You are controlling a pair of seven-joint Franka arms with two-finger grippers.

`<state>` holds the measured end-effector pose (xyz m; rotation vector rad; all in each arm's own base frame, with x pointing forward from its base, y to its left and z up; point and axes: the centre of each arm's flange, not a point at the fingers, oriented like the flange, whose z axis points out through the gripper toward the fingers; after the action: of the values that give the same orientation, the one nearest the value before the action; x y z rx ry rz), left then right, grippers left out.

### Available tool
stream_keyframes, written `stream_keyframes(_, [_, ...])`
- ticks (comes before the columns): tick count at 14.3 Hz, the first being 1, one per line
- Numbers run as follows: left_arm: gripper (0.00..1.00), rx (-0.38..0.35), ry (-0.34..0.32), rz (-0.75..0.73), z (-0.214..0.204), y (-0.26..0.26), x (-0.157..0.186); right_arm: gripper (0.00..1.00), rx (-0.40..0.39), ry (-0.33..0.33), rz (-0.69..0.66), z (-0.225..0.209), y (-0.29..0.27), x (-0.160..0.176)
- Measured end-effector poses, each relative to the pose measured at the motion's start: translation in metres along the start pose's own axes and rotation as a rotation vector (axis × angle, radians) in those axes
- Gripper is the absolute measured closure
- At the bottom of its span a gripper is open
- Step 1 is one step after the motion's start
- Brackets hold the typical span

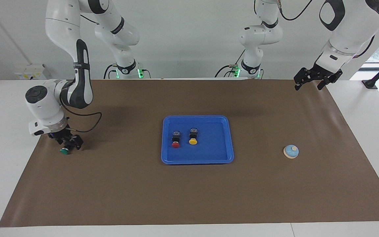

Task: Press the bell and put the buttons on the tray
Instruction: 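Grasp the green-capped button with the right gripper, then carry the green button over the tray with the right gripper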

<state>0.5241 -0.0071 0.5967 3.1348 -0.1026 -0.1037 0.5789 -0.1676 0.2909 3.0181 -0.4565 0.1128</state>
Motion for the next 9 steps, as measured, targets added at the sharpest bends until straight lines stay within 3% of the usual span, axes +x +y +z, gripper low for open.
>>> stream_keyframes(4, [0.0, 0.0, 0.0, 0.0, 0.0, 0.0, 0.0, 0.09, 0.0, -0.002, -0.016, 0.0018, 0.0017, -0.0001])
stream_keyframes(8, [0.0, 0.0, 0.0, 0.0, 0.0, 0.0, 0.0, 0.59, 0.0, -0.002, -0.057, 0.0017, 0.0011, -0.0001])
stream_keyframes(9, [0.0, 0.0, 0.0, 0.0, 0.0, 0.0, 0.0, 0.59, 0.001, -0.002, -0.06, 0.0016, 0.0009, 0.0])
